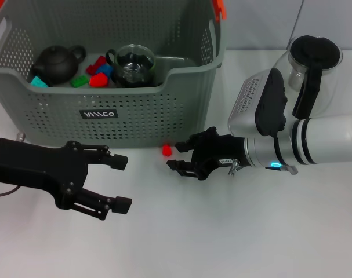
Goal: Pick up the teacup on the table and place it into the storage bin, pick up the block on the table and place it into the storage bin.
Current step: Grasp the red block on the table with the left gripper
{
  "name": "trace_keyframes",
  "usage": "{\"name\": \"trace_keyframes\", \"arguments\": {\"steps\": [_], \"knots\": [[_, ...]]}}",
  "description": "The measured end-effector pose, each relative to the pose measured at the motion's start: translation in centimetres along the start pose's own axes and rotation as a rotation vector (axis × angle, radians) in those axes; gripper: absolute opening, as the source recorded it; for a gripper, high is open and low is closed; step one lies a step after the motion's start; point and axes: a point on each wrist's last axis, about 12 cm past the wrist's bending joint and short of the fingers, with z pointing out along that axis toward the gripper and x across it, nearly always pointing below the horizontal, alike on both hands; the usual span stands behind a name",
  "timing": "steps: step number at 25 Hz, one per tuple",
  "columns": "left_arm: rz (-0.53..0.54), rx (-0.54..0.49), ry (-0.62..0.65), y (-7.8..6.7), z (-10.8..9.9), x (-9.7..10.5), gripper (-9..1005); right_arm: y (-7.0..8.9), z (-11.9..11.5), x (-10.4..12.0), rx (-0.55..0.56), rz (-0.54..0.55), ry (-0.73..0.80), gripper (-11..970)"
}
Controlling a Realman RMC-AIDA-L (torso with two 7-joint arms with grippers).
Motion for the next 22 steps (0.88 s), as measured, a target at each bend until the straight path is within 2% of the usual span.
{"name": "trace_keyframes", "arguments": {"steps": [9, 13, 17, 22], "knots": [[0.002, 0.001, 0.000, 0.0, 0.3, 0.0, 950, 0.1, 0.3, 0.2, 0.012, 0.006, 0.015, 456], [0.001, 0.004, 0.002, 0.0, 0.3, 0.0, 950, 0.4, 0.2, 0.3, -0.019, -0.008, 0.020, 456], [0.002, 0.008, 0.007, 0.0, 0.4, 0.0, 949, 0.6, -0.9, 0.7, -0.071, -0.003, -0.005, 457], [0.000, -0.014, 0.008, 0.3, 0.5, -0.2, 949, 0.6, -3.5, 1.9, -0.111, -0.004, -0.049, 457]]}}
